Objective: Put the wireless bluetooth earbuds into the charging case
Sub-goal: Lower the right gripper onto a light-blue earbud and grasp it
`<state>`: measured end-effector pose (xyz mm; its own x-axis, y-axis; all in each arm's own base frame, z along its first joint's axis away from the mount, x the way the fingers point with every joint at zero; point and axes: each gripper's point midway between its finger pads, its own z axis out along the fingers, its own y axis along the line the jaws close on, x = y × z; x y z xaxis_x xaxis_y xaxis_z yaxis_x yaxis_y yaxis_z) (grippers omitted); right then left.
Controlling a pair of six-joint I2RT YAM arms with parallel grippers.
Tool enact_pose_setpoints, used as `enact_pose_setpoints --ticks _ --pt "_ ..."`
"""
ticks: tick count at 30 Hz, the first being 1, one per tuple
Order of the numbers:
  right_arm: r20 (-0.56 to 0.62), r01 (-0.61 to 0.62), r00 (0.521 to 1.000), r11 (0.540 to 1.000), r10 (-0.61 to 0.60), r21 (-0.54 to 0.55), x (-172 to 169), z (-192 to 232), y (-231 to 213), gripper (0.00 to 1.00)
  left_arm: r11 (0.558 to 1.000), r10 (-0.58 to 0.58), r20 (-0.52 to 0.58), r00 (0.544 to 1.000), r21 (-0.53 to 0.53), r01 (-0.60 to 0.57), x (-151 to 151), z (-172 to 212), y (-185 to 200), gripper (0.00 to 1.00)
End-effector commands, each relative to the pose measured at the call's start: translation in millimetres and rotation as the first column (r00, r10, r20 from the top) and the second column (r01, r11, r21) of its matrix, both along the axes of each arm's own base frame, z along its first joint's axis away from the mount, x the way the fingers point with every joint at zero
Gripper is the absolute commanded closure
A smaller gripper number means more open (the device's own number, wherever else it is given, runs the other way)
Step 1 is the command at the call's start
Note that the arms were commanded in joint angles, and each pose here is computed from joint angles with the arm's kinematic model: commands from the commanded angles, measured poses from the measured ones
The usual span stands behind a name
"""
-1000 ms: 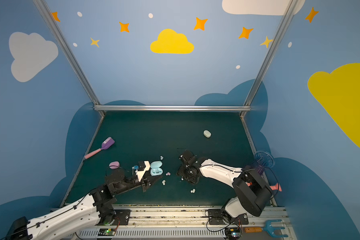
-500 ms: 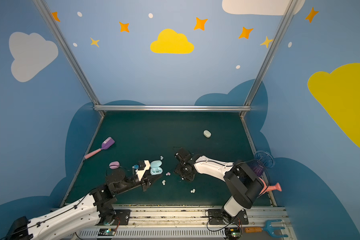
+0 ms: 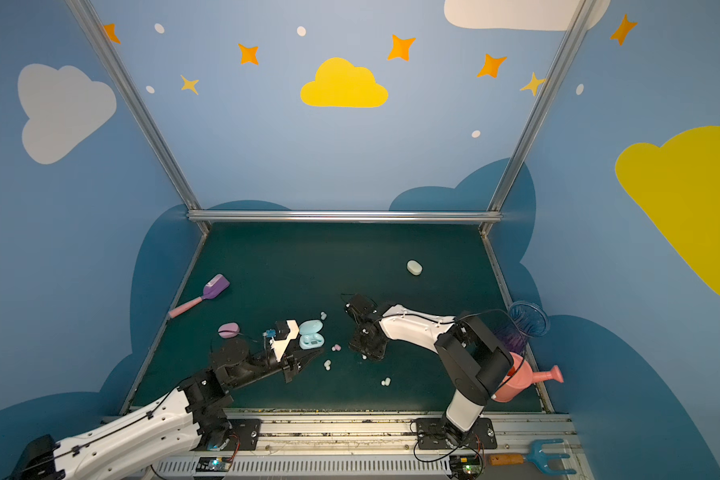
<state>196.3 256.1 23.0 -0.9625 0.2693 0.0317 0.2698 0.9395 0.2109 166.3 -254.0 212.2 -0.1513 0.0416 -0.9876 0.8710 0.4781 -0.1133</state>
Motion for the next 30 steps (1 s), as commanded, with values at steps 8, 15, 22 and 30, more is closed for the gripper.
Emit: enact_pose_setpoints --ticks 8,15,22,30 --pt "-0.048 -0.020 0.999 0.995 0.016 -0.097 -1.8 -12.9 -7.3 0.56 1.000 0.018 0.011 1.000 -0.017 -0.018 1.7 3.2 3.5 0.97" --pt "-0.067 -0.016 0.998 0.993 0.008 -0.118 -2.0 -18.9 -8.7 0.64 1.000 0.023 0.015 1.000 -0.020 -0.022 2.1 3.8 4.7 0.97" --pt "-0.102 -0.018 0.995 0.992 0.005 -0.126 -5.0 -27.2 -7.6 0.75 0.999 0.025 0.020 0.999 -0.023 -0.024 2.0 5.5 5.3 0.96" --pt "-0.097 -0.023 0.995 0.993 0.012 -0.117 -3.6 -25.3 -5.8 0.82 0.999 0.026 0.023 0.999 -0.023 -0.025 2.6 7.3 5.0 0.96"
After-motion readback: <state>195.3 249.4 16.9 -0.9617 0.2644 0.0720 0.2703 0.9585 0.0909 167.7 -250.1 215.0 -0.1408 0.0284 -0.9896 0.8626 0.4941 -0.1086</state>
